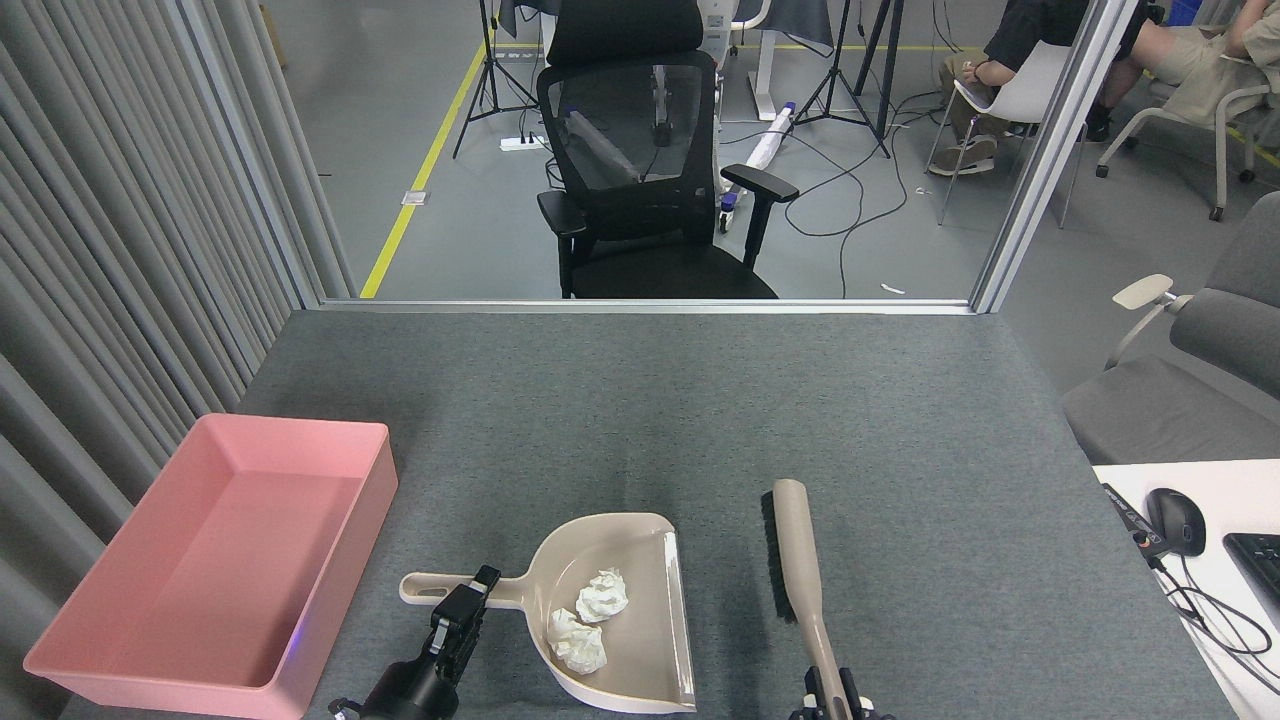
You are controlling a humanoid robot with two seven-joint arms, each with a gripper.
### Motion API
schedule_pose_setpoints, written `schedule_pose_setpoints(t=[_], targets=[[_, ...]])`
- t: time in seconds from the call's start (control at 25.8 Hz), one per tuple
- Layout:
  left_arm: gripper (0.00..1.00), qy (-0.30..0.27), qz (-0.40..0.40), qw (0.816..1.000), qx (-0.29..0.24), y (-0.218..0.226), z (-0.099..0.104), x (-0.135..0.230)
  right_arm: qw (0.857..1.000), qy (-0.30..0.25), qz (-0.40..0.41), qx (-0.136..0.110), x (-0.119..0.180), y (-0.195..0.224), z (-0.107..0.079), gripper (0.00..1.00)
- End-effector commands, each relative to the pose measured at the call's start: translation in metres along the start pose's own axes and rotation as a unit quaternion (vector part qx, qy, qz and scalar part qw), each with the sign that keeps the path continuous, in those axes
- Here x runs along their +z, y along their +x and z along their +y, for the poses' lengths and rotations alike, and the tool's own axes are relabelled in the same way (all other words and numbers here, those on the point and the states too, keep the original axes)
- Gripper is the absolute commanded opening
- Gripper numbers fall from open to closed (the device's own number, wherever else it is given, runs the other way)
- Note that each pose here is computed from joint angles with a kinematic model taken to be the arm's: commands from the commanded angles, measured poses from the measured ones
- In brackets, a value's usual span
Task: Sweep and dump garbage into bin
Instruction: 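Lift the dustpan with the left gripper and carry it over the pink bin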
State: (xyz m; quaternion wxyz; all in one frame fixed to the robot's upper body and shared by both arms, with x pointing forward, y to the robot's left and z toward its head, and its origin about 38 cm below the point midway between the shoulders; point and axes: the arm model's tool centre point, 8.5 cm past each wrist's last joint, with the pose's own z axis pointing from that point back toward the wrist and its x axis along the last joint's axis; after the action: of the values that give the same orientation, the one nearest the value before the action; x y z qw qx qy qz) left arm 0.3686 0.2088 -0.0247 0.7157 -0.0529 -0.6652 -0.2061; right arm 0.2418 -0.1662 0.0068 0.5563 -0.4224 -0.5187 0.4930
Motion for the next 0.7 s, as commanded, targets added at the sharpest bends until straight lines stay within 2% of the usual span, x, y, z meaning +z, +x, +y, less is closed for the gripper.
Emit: schedule_pose_setpoints(t=[0.0,0.23,0.66], targets=[[0.08,0.0,0.0,1.0,0.002,-0.001,-0.001,0.0,0.999,0.004,0.0,0.037,0.003,-0.033,-0.002,0.14],[0.08,0.001,-0.006,1.0,0.0,0.003,0.001,-0.003,0.996,0.027,-0.006,0.081,0.009,-0.06,0.007,0.17],[0.08,0.005,-0.03,0.999,-0.012,0.024,0.009,-0.011,0.996,0.032,-0.004,0.084,0.01,-0.062,0.01,0.17]])
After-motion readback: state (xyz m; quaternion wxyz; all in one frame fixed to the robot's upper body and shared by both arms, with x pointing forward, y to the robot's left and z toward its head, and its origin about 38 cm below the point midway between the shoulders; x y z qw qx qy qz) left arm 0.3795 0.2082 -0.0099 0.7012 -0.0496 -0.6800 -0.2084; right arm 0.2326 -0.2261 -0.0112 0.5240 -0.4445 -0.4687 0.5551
